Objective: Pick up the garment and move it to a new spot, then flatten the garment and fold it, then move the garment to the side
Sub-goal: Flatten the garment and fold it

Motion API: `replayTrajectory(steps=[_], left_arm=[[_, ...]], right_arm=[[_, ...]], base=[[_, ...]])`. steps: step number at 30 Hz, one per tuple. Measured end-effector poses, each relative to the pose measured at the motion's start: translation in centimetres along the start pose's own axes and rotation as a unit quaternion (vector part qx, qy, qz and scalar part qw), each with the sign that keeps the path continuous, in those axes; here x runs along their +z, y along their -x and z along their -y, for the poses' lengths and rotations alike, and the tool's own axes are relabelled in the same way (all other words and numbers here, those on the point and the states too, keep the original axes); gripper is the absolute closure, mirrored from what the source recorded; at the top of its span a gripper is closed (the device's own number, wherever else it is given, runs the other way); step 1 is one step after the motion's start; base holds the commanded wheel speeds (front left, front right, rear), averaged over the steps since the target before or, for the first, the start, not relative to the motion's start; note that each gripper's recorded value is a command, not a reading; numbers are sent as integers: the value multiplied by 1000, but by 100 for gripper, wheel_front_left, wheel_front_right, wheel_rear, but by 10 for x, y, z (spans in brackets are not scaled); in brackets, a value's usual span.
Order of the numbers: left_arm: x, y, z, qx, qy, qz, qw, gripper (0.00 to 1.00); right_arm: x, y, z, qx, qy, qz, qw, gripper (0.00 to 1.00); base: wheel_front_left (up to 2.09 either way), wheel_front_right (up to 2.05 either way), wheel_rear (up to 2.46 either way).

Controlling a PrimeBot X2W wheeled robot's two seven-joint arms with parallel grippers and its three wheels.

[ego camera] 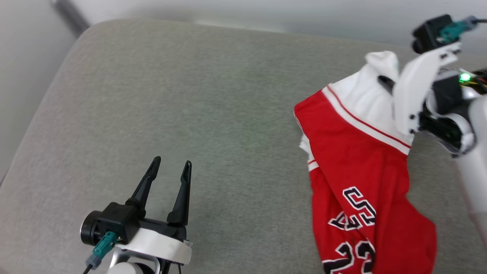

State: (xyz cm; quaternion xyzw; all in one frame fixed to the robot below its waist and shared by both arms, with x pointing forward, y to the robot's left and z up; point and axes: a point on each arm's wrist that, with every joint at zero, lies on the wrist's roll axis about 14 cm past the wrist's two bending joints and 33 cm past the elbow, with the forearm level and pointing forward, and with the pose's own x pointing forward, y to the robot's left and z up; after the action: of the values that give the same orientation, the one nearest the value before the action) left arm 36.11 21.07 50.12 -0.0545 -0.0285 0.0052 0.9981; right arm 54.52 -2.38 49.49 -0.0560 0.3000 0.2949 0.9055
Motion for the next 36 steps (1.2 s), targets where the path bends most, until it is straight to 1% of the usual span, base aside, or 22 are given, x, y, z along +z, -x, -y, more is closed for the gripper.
replayTrajectory(steps=[2,5,10,16,18,19,20,21,23,25,27,30,33,36], left_arm=[[2,-4,8,-13,4,5,1000,0],[2,-8,21,-35,9,7,999,0],[4,-18,40,-67,13,15,998,0],[2,-29,53,-90,14,15,996,0],[3,-32,56,-96,14,17,995,0],[3,-34,56,-97,14,18,995,0],[2,-34,57,-97,14,17,995,0],[2,-35,57,-98,14,17,995,0],[3,-37,57,-101,13,18,995,0],[4,-39,59,-105,12,20,994,0],[7,-42,61,-110,11,26,994,0],[15,-44,63,-115,10,37,993,0],[21,-47,66,-121,12,46,992,0],[24,-50,72,-134,13,51,990,0]], right_arm=[[-4,21,24,-30,-9,11,999,100],[-19,56,67,-92,-22,16,995,100],[-68,112,130,-200,-50,-12,979,100],[-137,145,161,-269,-94,-59,957,100],[-160,150,165,-281,-111,-81,950,100],[-169,151,164,-283,-121,-87,947,98],[-176,151,162,-285,-124,-89,946,10],[-180,150,160,-286,-128,-88,946,0],[-179,149,157,-285,-130,-74,947,0],[-172,147,153,-281,-133,-45,949,0],[-155,146,149,-277,-123,1,953,0],[-122,155,146,-276,-105,87,951,0],[-100,170,136,-275,-103,176,939,0],[-87,186,125,-277,-113,255,920,0]], base=[[0,0,0],[0,0,0],[0,0,0],[0,0,0],[0,0,0],[0,0,0],[0,0,0],[0,0,0],[0,0,0],[0,0,0],[0,0,0],[0,0,0],[0,0,0],[0,0,0]])
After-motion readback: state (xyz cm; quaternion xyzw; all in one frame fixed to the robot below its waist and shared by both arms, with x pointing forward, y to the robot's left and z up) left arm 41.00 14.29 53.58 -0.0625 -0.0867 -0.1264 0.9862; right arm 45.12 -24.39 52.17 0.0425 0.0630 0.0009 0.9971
